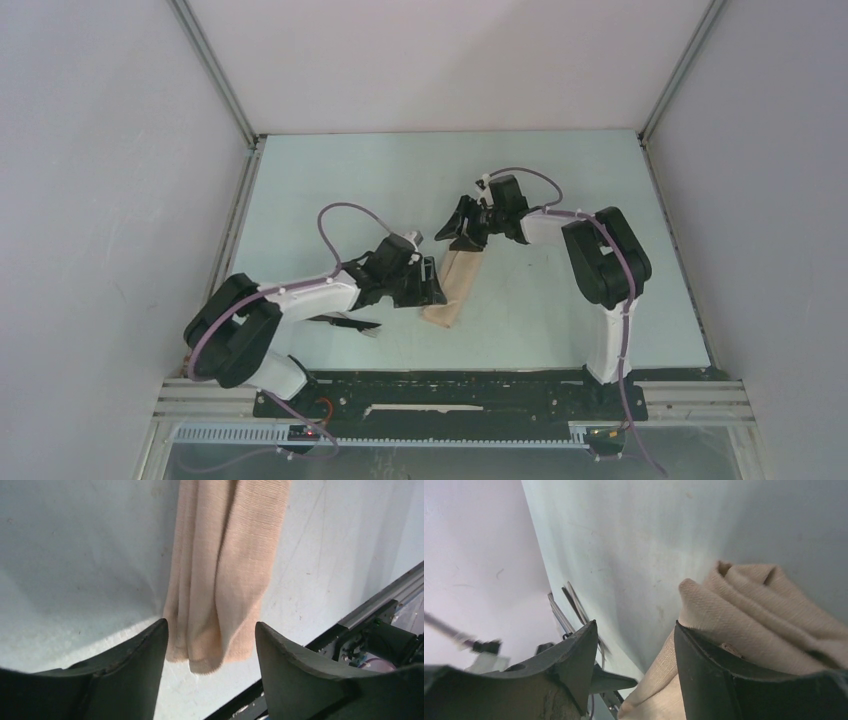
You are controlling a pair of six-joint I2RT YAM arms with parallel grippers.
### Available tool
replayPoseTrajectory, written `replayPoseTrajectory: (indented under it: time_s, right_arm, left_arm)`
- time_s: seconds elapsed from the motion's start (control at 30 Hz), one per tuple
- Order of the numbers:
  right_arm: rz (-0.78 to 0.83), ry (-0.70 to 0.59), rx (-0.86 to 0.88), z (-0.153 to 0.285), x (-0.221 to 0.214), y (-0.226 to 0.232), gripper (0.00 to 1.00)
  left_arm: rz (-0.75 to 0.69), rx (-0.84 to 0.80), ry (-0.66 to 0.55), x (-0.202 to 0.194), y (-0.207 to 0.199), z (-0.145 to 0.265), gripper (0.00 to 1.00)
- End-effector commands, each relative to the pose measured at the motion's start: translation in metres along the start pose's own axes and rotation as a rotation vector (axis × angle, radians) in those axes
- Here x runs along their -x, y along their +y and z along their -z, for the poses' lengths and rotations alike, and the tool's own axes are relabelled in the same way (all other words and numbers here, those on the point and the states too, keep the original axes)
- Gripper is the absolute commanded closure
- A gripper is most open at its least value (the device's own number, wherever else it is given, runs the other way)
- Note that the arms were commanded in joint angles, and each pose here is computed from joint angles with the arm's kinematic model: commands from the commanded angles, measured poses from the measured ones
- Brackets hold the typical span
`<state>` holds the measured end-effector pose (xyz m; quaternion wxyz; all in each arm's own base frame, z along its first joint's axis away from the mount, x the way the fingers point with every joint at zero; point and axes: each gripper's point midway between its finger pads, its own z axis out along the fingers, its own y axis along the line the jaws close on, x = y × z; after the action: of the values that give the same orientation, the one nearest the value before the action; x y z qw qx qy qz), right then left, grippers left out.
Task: Fold the napkin into a case and place the utensils inside
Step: Move the 2/3-rectangle-folded napkin to the center of the board.
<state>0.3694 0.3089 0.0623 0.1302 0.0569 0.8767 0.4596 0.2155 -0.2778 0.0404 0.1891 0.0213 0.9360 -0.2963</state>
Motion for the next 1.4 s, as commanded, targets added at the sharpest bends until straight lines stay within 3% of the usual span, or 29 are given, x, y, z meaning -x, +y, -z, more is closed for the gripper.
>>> replayPoseTrajectory:
  time_s: [0.0,0.27,0.47,0.57,0.67,0.83,1.07,1.2,1.3,1.37]
  right_arm:
    - [0.014,-0.034,0.050,-0.011,0.011,-0.001,0.35]
    - [0.036,-0.016,0.098,0.002,0.012,0.018,0.35]
    - [0.109,0.018,0.072,0.037,0.009,0.052,0.32]
    - [0.133,0.012,0.053,0.061,0.008,0.059,0.31]
    - [0.114,0.011,0.004,0.078,0.003,0.044,0.30]
    - [0.049,-0.011,-0.096,0.100,-0.011,-0.006,0.30]
    - [0.032,-0.035,-0.255,0.123,-0.025,-0.067,0.31]
    - [0.106,-0.026,-0.344,0.128,-0.033,-0.078,0.31]
    - [0.184,-0.045,-0.356,0.132,-0.033,-0.068,0.31]
    - [0.238,-0.061,-0.360,0.131,-0.031,-0.061,0.31]
  left_arm:
    - [-0.038,-0.002,-0.073,0.022,-0.014,0.026,0.27]
    - [-0.059,0.078,-0.029,0.031,-0.003,0.006,0.18]
    - [-0.015,0.098,0.016,0.014,0.014,-0.015,0.26]
    - [0.009,0.090,0.024,0.005,0.018,-0.018,0.39]
    - [0.053,0.016,0.034,-0.006,0.011,-0.020,0.49]
    - [0.130,-0.085,0.037,-0.019,-0.008,-0.022,0.56]
    - [0.296,-0.346,0.102,-0.049,-0.091,-0.040,0.59]
    - [0.322,-0.393,0.096,-0.057,-0.123,-0.045,0.53]
    - [0.318,-0.358,0.031,-0.052,-0.110,-0.033,0.35]
    - [0.292,-0.321,0.008,-0.052,-0.096,-0.022,0.30]
